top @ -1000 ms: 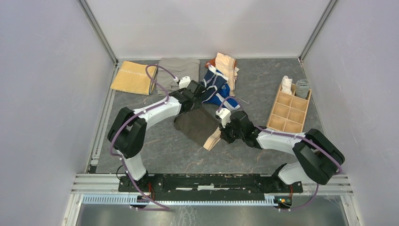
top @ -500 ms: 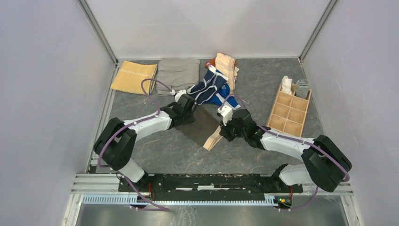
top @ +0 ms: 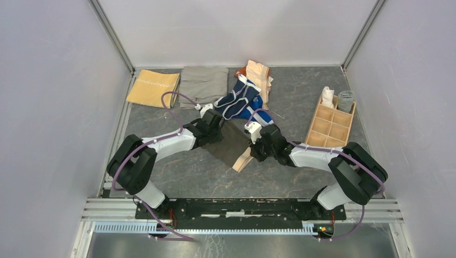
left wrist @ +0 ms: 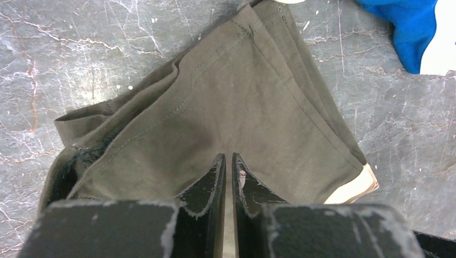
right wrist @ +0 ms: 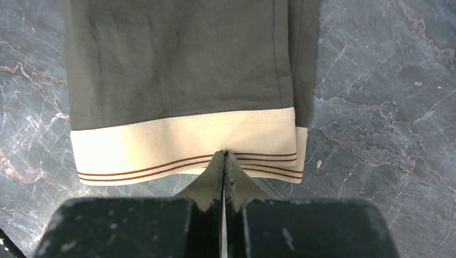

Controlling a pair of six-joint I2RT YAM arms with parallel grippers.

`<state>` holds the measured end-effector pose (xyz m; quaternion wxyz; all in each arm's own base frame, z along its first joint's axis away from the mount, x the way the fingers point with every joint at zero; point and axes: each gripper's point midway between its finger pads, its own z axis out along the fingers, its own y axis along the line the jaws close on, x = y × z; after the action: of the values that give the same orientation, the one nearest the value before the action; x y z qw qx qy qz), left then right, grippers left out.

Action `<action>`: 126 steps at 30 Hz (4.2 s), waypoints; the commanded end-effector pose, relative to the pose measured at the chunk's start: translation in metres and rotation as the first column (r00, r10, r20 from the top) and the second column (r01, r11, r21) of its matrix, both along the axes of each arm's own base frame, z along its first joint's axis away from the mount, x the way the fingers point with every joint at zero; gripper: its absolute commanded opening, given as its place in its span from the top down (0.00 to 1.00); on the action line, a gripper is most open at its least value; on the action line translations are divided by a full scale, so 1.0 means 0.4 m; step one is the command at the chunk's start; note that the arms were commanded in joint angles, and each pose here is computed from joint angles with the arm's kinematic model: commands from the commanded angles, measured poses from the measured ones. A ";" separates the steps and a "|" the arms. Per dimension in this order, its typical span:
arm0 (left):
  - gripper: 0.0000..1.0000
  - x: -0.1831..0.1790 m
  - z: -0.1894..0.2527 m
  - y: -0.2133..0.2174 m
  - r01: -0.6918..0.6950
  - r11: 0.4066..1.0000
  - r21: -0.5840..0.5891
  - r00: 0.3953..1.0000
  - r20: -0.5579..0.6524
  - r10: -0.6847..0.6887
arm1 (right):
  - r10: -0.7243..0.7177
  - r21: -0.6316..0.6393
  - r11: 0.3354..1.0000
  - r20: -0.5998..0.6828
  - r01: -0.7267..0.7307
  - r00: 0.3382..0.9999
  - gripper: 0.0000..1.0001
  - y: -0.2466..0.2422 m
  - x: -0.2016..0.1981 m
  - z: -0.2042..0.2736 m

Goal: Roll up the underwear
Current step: Fold the underwear at the center of the board.

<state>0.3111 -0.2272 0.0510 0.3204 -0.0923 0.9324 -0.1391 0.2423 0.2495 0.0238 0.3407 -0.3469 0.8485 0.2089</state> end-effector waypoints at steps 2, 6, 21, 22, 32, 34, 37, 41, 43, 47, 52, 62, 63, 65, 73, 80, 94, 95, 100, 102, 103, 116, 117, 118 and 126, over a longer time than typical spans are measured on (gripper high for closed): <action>0.85 0.004 0.110 -0.042 0.094 0.993 -0.074 0.989 0.123 -0.084 | -0.034 0.031 0.999 0.037 0.033 0.999 1.00 0.019 0.038 0.019; 0.87 -0.047 0.192 -0.108 0.194 0.970 -0.148 0.962 0.224 -0.158 | -0.034 0.029 0.999 0.028 0.034 0.999 1.00 0.016 0.031 0.011; 0.98 -0.196 0.045 -0.258 0.395 0.902 -0.175 0.909 0.217 -0.356 | -0.035 0.017 0.999 0.006 0.035 0.999 1.00 0.004 0.015 -0.004; 0.98 -0.200 0.031 -0.252 0.390 0.905 -0.168 0.912 0.204 -0.355 | -0.037 0.013 0.999 0.006 0.037 0.999 1.00 0.002 0.015 -0.005; 0.98 -0.309 -0.116 -0.176 0.359 0.921 -0.151 0.933 0.078 -0.351 | -0.037 0.005 0.999 -0.002 0.037 0.999 1.00 0.002 0.016 -0.011; 0.98 -0.322 -0.137 -0.160 0.347 0.926 -0.150 0.938 0.062 -0.342 | -0.038 0.001 0.999 -0.005 0.038 0.999 1.00 0.001 0.015 -0.013; 0.98 -0.330 -0.153 -0.144 0.335 0.932 -0.140 0.942 0.050 -0.332 | -0.038 0.000 0.999 -0.006 0.038 0.999 1.00 0.000 0.014 -0.013; 0.98 -0.324 -0.142 -0.155 0.338 0.929 -0.147 0.941 0.059 -0.333 | -0.029 0.008 1.000 -0.008 0.029 1.000 1.00 0.003 0.010 -0.008; 0.98 -0.317 -0.126 -0.166 0.339 0.929 -0.151 0.941 0.064 -0.333 | -0.014 0.025 1.000 -0.005 0.015 1.000 1.00 0.010 0.006 0.007; 0.98 -0.289 -0.070 -0.196 0.331 0.929 -0.163 0.943 0.099 -0.318 | 0.037 0.085 0.996 0.018 -0.038 0.999 1.00 0.031 -0.006 0.057; 0.98 -0.238 0.033 -0.233 0.332 0.931 -0.154 0.935 0.181 -0.304 | 0.046 0.160 0.986 0.074 -0.057 0.996 1.00 0.040 -0.015 0.137; 0.98 -0.197 0.131 -0.110 0.195 0.976 -0.096 0.939 0.307 -0.157 | 0.049 0.343 0.937 0.045 -0.061 0.998 1.00 0.079 -0.101 0.186; 0.98 -0.192 0.127 -0.093 0.174 0.980 -0.092 0.942 0.304 -0.139 | 0.064 0.351 0.933 0.043 -0.075 0.997 1.00 0.093 -0.112 0.188; 0.98 -0.188 0.102 -0.050 0.135 0.988 -0.079 0.952 0.287 -0.107 | 0.098 0.351 0.931 0.034 -0.104 0.995 1.00 0.123 -0.133 0.185; 0.98 -0.160 0.061 0.056 0.033 0.997 -0.074 0.964 0.266 -0.012 | 0.119 0.301 0.946 0.023 -0.121 0.993 1.00 0.179 -0.149 0.153; 0.98 -0.136 0.063 0.093 -0.011 0.997 -0.080 0.963 0.267 0.032 | 0.084 0.252 0.964 0.018 -0.086 0.996 1.00 0.172 -0.130 0.111; 0.98 -0.141 -0.001 0.187 -0.151 0.988 -0.036 0.967 0.203 0.155 | 0.074 0.127 0.990 -0.042 -0.069 0.996 1.00 0.130 -0.149 -0.004; 0.98 -0.141 -0.005 0.192 -0.159 0.987 -0.032 0.966 0.200 0.162 | 0.075 0.126 0.990 -0.043 -0.069 0.996 1.00 0.129 -0.150 -0.005; 0.98 -0.141 -0.035 0.222 -0.202 0.979 0.008 0.966 0.167 0.198 | 0.078 0.109 0.991 -0.051 -0.072 0.996 1.00 0.119 -0.157 -0.016; 0.98 -0.141 -0.050 0.234 -0.219 0.975 0.025 0.965 0.153 0.213 | 0.080 0.107 0.991 -0.051 -0.074 0.995 1.00 0.117 -0.159 -0.017; 0.98 -0.141 -0.059 0.241 -0.228 0.973 0.032 0.964 0.145 0.221 | 0.079 0.107 0.992 -0.051 -0.074 0.996 1.00 0.116 -0.159 -0.017; 0.98 -0.125 -0.109 0.302 -0.316 0.942 0.115 0.948 0.069 0.310 | 0.081 0.077 0.994 -0.052 -0.077 0.995 1.00 0.099 -0.164 -0.021; 0.98 -0.123 -0.108 0.304 -0.320 0.940 0.116 0.947 0.068 0.314 | 0.084 0.077 0.994 -0.055 -0.079 0.995 1.00 0.099 -0.167 -0.022; 0.98 -0.120 -0.105 0.305 -0.321 0.940 0.116 0.947 0.069 0.315 | 0.086 0.077 0.994 -0.057 -0.081 0.995 1.00 0.098 -0.169 -0.022; 0.98 -0.099 0.019 0.301 -0.323 0.945 0.056 0.939 0.143 0.313 | 0.159 0.130 0.980 -0.058 -0.150 0.986 1.00 0.126 -0.194 0.017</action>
<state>0.2639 -0.1149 0.0221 0.3692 -0.1981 0.9064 -0.0535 0.1759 0.2988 0.0236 0.3264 -0.3610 0.8254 0.2859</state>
